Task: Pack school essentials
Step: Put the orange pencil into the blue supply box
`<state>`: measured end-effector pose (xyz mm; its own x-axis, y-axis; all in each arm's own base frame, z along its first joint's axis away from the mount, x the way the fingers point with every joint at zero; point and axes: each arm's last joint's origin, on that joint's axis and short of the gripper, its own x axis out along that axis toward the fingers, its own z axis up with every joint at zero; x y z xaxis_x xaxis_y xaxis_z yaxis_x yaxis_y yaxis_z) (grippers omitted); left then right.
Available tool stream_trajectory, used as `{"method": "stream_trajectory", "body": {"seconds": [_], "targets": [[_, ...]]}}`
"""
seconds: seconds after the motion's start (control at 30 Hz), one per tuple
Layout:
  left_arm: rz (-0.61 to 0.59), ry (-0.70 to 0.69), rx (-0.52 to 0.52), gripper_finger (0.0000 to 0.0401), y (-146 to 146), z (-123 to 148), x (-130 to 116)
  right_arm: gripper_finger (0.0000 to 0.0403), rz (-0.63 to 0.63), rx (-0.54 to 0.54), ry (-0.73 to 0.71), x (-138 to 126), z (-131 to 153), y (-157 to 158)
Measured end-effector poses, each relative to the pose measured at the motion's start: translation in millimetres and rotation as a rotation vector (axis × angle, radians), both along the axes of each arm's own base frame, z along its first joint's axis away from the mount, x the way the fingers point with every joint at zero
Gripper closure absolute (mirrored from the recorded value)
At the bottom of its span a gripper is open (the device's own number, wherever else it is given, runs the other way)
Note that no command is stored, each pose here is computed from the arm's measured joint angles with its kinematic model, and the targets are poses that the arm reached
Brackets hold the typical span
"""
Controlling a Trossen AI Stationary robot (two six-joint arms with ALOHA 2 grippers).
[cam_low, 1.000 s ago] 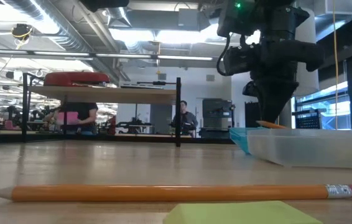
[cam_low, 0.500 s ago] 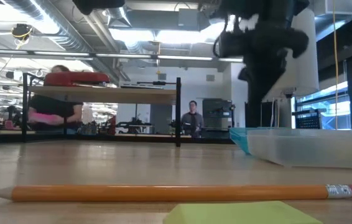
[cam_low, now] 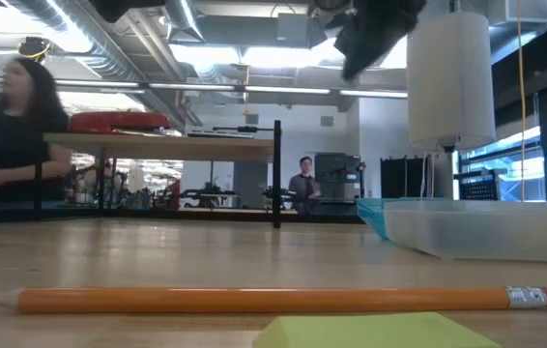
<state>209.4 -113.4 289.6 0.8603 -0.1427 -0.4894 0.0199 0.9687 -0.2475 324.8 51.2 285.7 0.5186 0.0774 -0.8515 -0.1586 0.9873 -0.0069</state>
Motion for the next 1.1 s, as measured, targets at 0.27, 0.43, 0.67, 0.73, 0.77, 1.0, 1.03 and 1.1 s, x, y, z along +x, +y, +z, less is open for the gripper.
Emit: {"method": "stream_trajectory", "body": {"seconds": [0.27, 0.43, 0.67, 0.73, 0.77, 1.0, 1.03, 1.1], "targets": [[-0.013, 0.106, -0.024, 0.0002, -10, -8, -13, 0.0395, 0.029, 0.019, -0.023, -1, 9, 20], [-0.071, 0.144, 0.004, 0.0002, -20, -12, -22, 0.0395, -0.050, 0.092, -0.012, -7, 6, 52], [-0.131, 0.149, 0.033, 0.0002, -31, -13, -32, 0.0395, 0.031, 0.143, -0.055, -23, 9, 104], [-0.132, 0.141, 0.048, 0.0002, -33, -13, -34, 0.0395, 0.076, 0.139, -0.067, -25, 7, 115], [-0.126, 0.137, 0.056, 0.0002, -33, -13, -34, 0.0395, 0.091, 0.133, -0.064, -26, 6, 120], [-0.131, 0.139, 0.098, 0.0002, -36, -17, -32, 0.0395, 0.170, 0.081, -0.033, -24, -13, 137], [-0.132, 0.139, 0.099, 0.0002, -37, -17, -32, 0.0395, 0.172, 0.082, -0.030, -23, -14, 138], [-0.132, 0.141, 0.100, 0.0002, -37, -18, -32, 0.0393, 0.173, 0.079, -0.023, -21, -19, 140]]}}
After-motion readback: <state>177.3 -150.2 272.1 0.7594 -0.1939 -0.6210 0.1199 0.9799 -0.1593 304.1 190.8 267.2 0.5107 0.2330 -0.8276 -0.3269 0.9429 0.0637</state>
